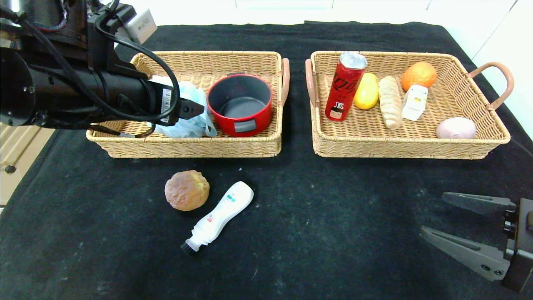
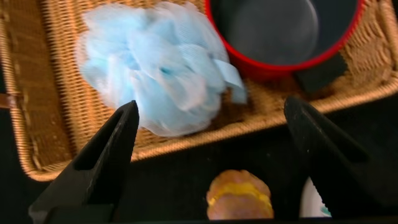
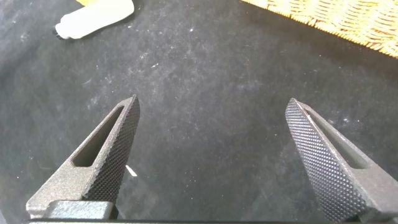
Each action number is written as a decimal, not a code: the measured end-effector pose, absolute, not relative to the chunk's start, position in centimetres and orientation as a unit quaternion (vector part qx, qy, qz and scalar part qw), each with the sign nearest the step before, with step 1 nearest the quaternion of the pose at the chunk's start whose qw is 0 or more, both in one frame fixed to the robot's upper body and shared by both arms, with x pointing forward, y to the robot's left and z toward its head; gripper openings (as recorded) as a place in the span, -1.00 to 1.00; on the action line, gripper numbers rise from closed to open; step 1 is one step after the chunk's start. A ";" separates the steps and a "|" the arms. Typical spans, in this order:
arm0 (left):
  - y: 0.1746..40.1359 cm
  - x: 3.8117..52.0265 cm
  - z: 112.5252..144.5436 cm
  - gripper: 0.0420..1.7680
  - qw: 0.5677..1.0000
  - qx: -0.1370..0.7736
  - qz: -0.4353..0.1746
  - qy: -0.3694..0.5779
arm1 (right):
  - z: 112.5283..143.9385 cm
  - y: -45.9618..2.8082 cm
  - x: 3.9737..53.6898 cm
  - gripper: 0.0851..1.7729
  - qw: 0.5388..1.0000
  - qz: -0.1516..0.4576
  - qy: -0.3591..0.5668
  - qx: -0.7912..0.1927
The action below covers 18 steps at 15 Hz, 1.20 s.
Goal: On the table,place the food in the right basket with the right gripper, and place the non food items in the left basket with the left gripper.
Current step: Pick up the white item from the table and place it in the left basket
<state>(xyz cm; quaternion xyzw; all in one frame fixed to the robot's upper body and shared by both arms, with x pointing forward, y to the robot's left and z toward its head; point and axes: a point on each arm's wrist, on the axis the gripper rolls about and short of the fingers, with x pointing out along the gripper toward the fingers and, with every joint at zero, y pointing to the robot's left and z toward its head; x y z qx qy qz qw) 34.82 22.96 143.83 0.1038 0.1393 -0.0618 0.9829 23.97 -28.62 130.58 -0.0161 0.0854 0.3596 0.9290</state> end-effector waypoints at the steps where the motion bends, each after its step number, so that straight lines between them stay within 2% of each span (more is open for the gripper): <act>1: 22.5 34.2 143.4 0.91 0.981 0.108 -0.075 0.145 | 130.6 -28.6 24.0 0.93 0.929 0.360 0.086 -0.016; 10: 20.0 29.6 137.5 0.93 0.946 0.167 -0.161 0.225 | 130.4 -28.5 24.1 0.93 0.928 0.361 0.090 -0.017; 18: 18.0 28.5 134.9 0.94 0.923 0.204 -0.201 0.256 | 130.3 -28.5 24.0 0.93 0.927 0.362 0.092 -0.017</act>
